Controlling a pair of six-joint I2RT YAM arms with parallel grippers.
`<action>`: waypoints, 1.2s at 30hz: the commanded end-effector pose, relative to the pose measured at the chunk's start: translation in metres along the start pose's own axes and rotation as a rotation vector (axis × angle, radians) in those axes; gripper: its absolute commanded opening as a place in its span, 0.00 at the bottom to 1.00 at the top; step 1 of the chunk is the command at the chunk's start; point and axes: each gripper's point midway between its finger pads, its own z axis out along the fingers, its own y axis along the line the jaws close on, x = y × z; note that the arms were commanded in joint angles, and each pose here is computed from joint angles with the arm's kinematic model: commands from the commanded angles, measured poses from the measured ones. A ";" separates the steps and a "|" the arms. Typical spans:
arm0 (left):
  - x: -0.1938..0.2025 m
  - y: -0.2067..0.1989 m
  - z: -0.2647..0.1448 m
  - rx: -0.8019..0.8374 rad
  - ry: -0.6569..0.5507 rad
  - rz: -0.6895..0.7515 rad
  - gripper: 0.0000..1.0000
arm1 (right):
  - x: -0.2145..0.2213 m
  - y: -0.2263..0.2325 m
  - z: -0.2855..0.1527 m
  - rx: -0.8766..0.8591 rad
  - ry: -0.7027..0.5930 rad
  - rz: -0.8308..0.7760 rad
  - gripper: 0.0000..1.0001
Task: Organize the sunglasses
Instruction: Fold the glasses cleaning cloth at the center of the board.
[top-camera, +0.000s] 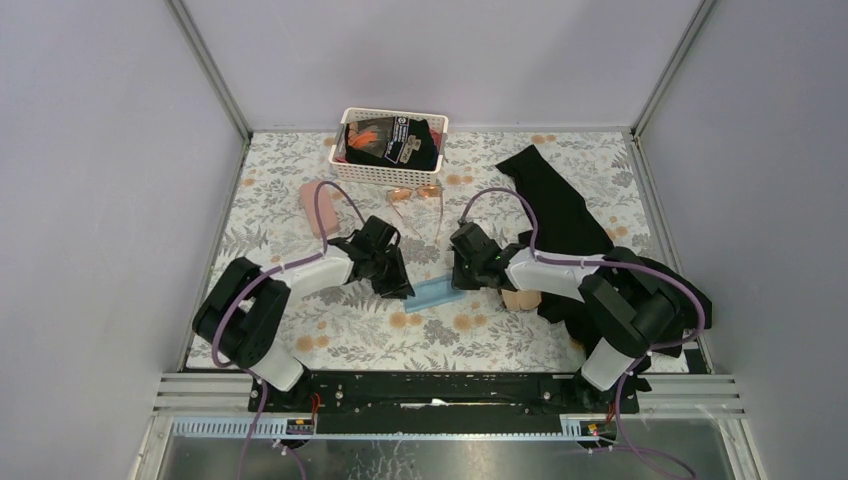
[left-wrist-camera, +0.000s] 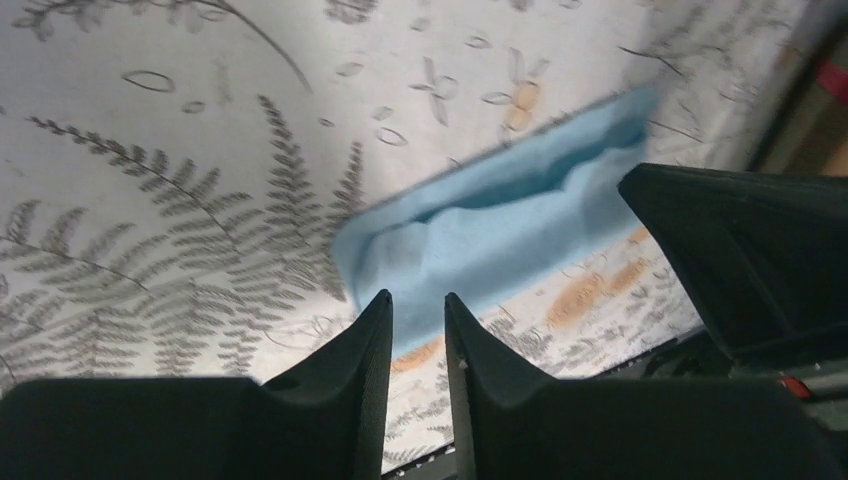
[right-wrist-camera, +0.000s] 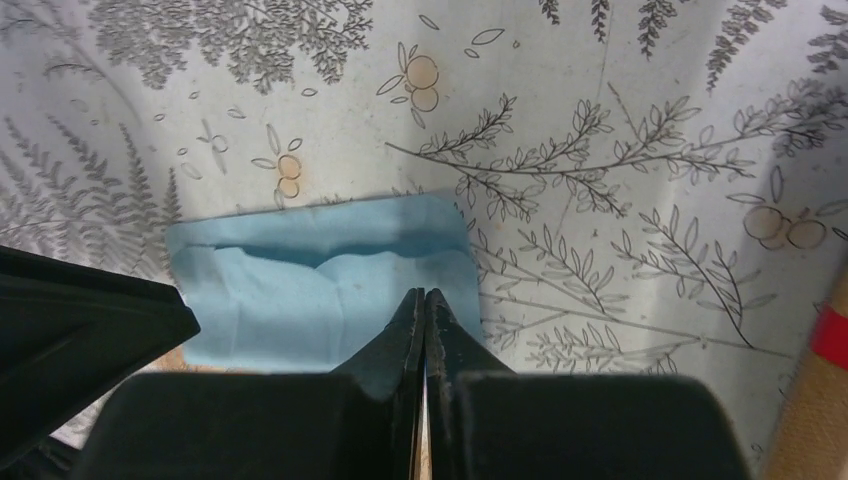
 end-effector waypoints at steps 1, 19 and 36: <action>-0.006 -0.033 -0.028 0.077 -0.075 0.118 0.31 | -0.022 0.007 -0.033 -0.036 -0.088 0.003 0.00; 0.027 -0.007 0.004 0.006 -0.002 0.128 0.31 | 0.022 0.001 -0.020 -0.075 0.016 0.046 0.00; 0.028 0.005 0.004 -0.021 -0.038 0.119 0.32 | 0.038 0.041 -0.008 -0.171 0.058 0.042 0.00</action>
